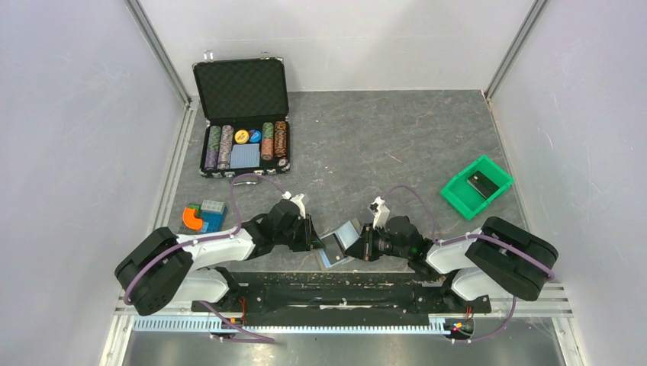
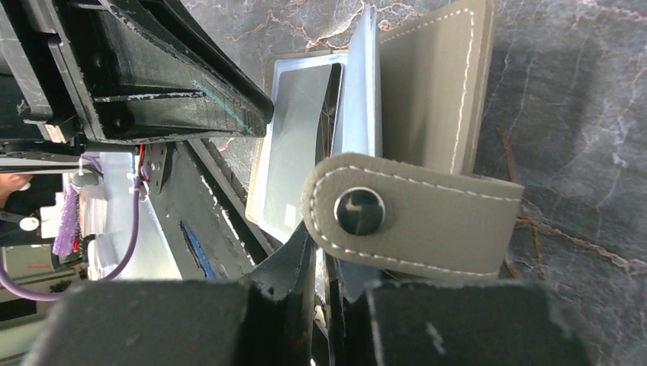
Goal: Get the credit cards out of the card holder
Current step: Remove the credit card from the card holder.
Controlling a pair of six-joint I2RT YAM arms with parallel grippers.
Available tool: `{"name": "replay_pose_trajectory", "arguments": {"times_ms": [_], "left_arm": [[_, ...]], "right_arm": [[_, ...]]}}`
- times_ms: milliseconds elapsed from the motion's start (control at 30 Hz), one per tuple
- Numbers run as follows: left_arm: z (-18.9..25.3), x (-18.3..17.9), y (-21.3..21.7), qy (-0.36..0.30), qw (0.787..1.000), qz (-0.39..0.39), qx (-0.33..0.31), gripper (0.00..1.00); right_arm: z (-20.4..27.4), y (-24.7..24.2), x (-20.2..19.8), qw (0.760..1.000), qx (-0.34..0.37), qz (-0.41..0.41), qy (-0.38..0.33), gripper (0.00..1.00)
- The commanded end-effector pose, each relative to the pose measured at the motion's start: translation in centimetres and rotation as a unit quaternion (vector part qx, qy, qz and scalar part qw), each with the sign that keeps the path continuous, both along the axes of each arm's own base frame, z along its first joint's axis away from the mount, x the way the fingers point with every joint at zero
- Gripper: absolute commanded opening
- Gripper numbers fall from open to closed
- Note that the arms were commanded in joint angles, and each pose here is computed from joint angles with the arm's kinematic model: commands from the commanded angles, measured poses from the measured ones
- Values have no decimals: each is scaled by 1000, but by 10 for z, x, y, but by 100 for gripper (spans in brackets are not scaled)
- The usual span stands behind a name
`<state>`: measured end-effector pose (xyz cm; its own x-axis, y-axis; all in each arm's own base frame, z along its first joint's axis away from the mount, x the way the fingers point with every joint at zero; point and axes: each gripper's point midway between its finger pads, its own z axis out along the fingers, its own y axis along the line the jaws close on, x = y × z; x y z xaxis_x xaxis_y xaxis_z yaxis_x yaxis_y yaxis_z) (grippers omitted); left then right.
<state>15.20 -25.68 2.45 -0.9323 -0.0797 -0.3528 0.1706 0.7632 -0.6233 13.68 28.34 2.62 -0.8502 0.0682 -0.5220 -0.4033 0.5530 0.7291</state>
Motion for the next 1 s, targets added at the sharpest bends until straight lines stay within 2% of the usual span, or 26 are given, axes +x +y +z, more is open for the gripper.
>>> {"name": "replay_pose_trajectory", "arguments": {"times_ms": [0,100,233,367,600,767,800,967], "left_arm": [[-10,-4,6,12,1000,9,12,27],[-10,-5,6,12,1000,9,11,27],[-8,-5,6,11,1000,11,5,27],[-8,-6,5,11,1000,11,2,27],[-7,-7,5,13,1000,9,-1,26],[-7,-8,5,14,1000,9,-3,25],[-7,-8,5,15,1000,9,-2,26],[-9,-7,6,15,1000,10,7,32]], "right_arm": [[14,5,0,999,43,5,-2,9],[16,7,-1,999,53,7,2,10],[17,10,-3,998,62,9,12,17],[18,11,-4,997,68,10,19,17],[14,11,-2,997,69,3,29,15],[14,11,-1,996,75,-2,37,4],[15,10,-1,996,79,-3,37,0],[20,1,0,995,95,-20,32,0]]}}
